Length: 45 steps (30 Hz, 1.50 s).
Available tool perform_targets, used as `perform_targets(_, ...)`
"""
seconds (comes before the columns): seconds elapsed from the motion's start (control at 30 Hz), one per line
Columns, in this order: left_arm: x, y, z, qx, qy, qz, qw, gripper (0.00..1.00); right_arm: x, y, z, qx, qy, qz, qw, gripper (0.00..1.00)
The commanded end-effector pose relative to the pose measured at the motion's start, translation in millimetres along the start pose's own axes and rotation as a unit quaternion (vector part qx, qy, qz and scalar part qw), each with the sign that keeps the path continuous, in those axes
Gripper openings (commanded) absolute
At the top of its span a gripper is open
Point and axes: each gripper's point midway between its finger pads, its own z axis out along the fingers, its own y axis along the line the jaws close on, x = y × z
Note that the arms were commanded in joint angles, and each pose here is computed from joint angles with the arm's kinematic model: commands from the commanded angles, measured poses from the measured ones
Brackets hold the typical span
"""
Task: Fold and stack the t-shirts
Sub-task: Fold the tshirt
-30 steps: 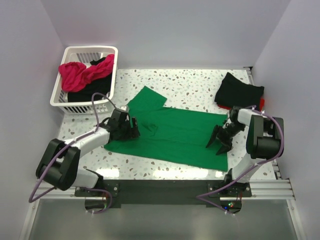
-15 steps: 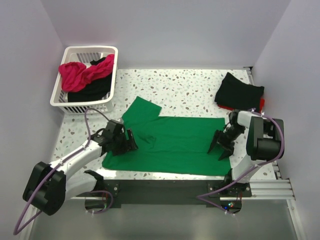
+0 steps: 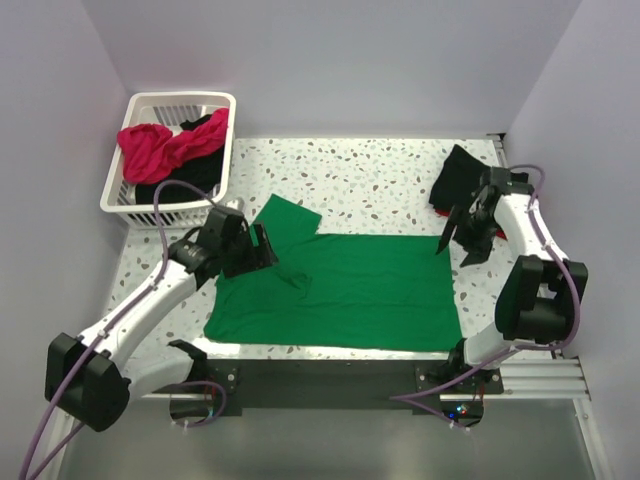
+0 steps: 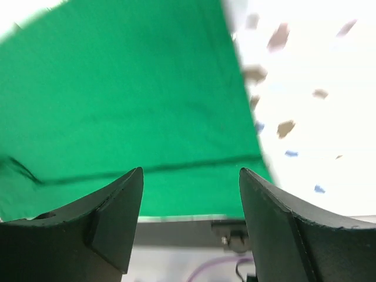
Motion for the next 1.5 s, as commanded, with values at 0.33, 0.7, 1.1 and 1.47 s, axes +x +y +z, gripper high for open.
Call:
perform_targets(0.33, -96, -58, -10, 0.035, -0.117, 0.048, 0.991, 0.81, -123, 13, 11, -0.004, -0.184, 0.031, 0.982, 0.46)
perform_targets(0.7, -107, -68, 0, 0.045, -0.124, 0.064, 0.989, 0.82, -140, 12, 48, 0.001, -0.172, 0.03, 0.985, 0.44)
perform_targets(1.1, -113, -74, 12, 0.044, -0.116, 0.073, 0.99, 0.82, -131, 1, 75, 0.022, -0.151, 0.032, 0.988, 0.42)
perform_targets(1.47, -115, -73, 18, 0.04, -0.113, 0.076, 0.99, 0.83, -123, 2, 91, 0.017, -0.131, 0.038, 0.991, 0.39)
